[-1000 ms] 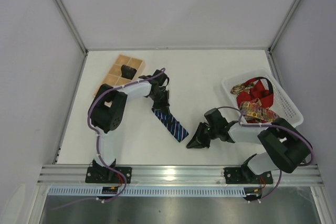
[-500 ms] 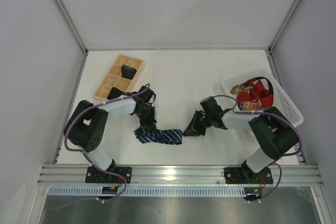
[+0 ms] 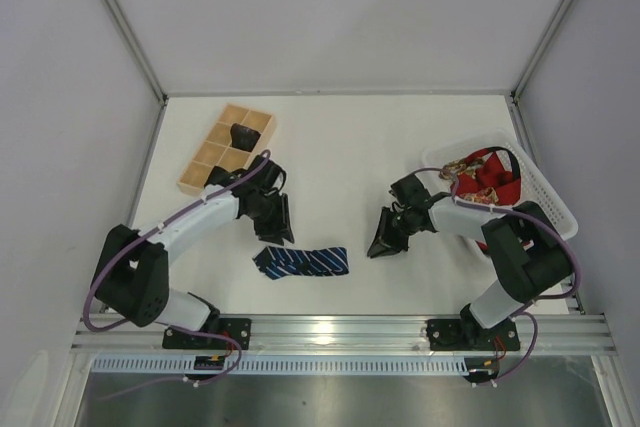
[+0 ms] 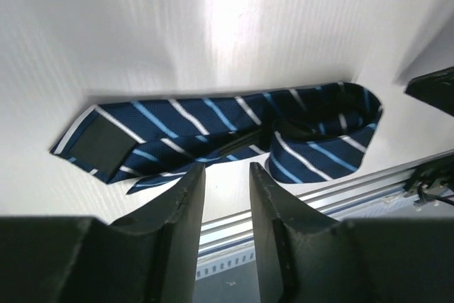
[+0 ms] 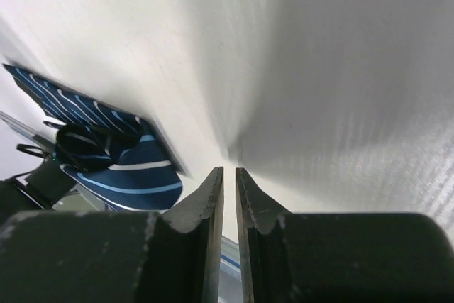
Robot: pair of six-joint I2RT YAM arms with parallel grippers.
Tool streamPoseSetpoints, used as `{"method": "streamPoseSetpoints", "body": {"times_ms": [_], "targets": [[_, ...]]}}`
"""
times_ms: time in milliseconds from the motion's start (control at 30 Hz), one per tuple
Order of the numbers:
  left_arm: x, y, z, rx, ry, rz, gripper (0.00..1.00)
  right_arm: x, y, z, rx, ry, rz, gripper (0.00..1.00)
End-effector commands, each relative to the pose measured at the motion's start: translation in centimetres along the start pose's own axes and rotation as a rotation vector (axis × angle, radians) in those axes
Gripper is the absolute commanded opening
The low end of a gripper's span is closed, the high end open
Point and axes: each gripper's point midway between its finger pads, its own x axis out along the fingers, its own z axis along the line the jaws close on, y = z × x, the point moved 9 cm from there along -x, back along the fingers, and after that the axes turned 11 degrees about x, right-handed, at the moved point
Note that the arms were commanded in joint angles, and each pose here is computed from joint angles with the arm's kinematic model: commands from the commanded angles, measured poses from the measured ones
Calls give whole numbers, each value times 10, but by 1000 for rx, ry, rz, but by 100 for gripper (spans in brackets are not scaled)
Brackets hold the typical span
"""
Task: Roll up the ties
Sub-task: Roll the tie
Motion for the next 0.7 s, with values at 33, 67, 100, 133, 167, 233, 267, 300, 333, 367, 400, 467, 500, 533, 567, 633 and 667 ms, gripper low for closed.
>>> {"method": "streamPoseSetpoints", "body": {"times_ms": [33,67,100,133,167,233,267,300,333,367,400,467,500,533,567,633,667], "targets": [[0,25,19,9,-96,76,36,-10,4,-2,-21,-22,-17,17],[4,32,24,1,-118,99,36,-10,4,0,-20,-38,-24,17],[4,35,26,-7,-122,96,36,-11,5,0,-17,-47,-25,17],[5,36,28,-12,-138,89,36,-10,6,0,2,-53,-21,17],[8,41,31,-21,-148,95,37,-11,6,2,1,-65,-27,17],[7,43,34,-37,-178,80,38,-12,6,4,8,-75,-29,17],[8,46,36,-50,-193,84,38,-13,5,5,13,-82,-32,17],[8,47,37,-53,-201,80,40,-13,5,6,13,-86,-30,17],[8,48,38,-54,-205,76,41,-13,5,7,14,-89,-31,17],[11,50,40,-54,-207,80,41,-13,4,6,14,-86,-31,17],[12,51,40,-53,-207,81,41,-12,4,6,11,-85,-29,17],[15,52,42,-43,-203,88,41,-11,5,5,9,-79,-23,16],[16,53,42,-43,-203,88,40,-10,5,4,14,-77,-15,17],[16,53,42,-41,-202,87,40,-9,5,3,13,-76,-13,17],[18,53,42,-37,-193,82,40,-9,5,3,14,-76,-11,17],[21,51,41,-26,-171,76,40,-8,6,1,16,-72,-4,16],[22,52,41,-21,-160,82,40,-7,6,1,14,-73,-3,16]]}}
